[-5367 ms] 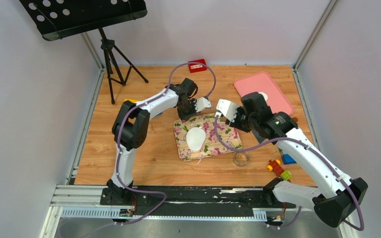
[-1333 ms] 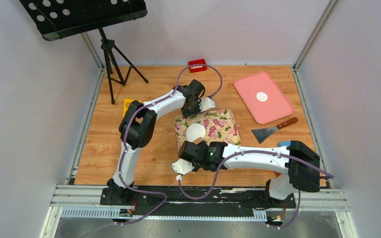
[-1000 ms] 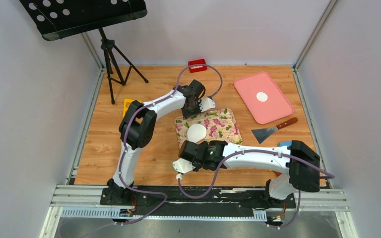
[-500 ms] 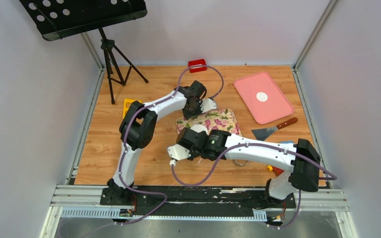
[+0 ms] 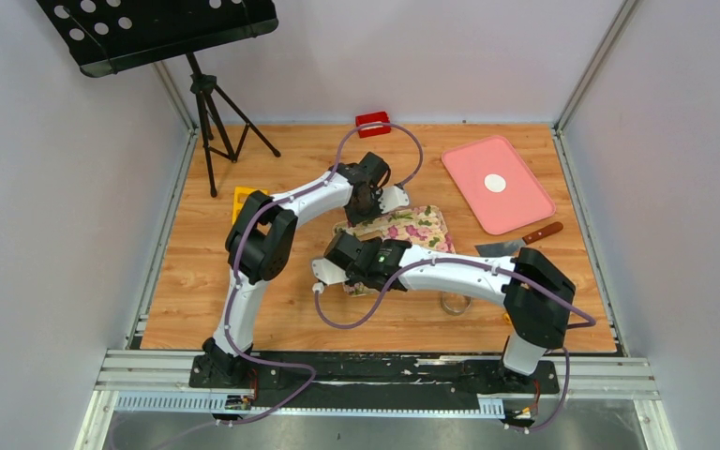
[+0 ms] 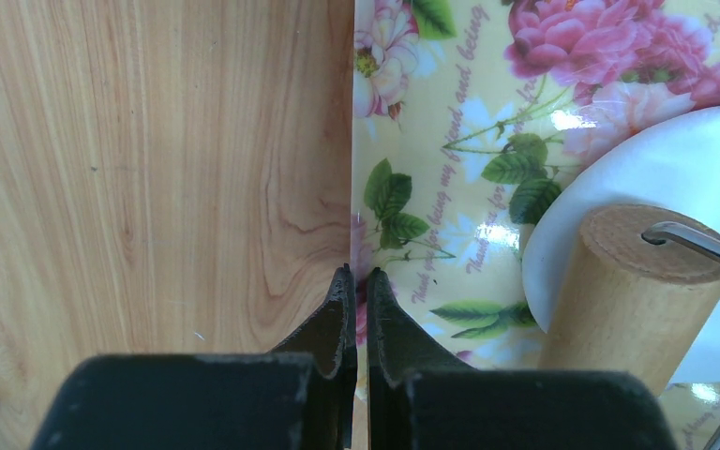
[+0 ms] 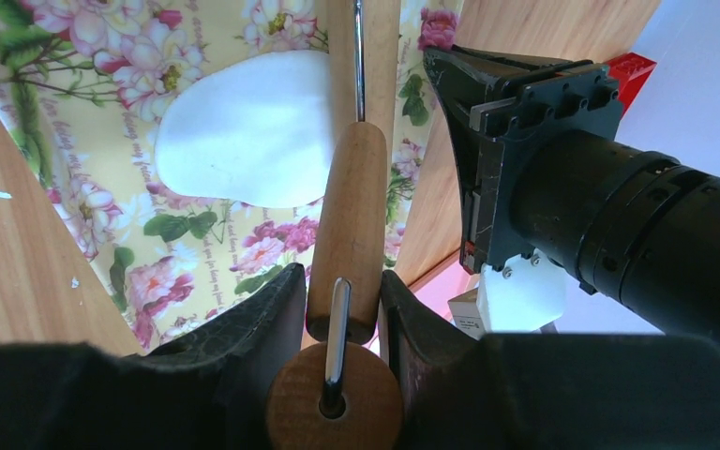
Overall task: Roll out the dumpling wrappers from the dough
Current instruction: Flatten out the dough on the work surface.
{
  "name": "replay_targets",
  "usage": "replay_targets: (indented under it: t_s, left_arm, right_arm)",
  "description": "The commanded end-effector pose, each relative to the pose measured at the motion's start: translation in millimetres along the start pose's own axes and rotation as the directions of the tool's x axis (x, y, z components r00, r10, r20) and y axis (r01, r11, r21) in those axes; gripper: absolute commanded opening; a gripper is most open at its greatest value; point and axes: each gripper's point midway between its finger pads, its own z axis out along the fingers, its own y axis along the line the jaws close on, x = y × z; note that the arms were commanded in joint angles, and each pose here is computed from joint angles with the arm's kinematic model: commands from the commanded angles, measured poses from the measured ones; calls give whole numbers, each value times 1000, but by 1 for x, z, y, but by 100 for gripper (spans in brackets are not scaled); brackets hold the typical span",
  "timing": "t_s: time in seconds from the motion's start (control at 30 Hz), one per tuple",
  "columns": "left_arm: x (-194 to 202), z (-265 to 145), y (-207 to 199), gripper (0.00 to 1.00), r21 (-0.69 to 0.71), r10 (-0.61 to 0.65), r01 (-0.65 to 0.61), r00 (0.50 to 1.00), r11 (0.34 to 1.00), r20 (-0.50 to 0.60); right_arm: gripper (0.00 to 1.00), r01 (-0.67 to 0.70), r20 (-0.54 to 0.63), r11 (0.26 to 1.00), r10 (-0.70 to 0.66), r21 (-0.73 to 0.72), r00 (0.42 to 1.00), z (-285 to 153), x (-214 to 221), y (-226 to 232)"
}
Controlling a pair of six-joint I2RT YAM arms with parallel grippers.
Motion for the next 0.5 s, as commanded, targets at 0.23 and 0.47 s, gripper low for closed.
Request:
replay_targets:
  t_s: [0.23,0.47]
  left_arm:
    - [-4,-1,6,0,-35,6,-6,1000,999,21]
    - [-4,0,6,0,-32,5,-4,1000,999,20]
  right_arm:
    - [0,81,-35,969,-92,-235,995,-2,12,71]
    - [0,121,-57,942,-145,-312,988,-5,18,99]
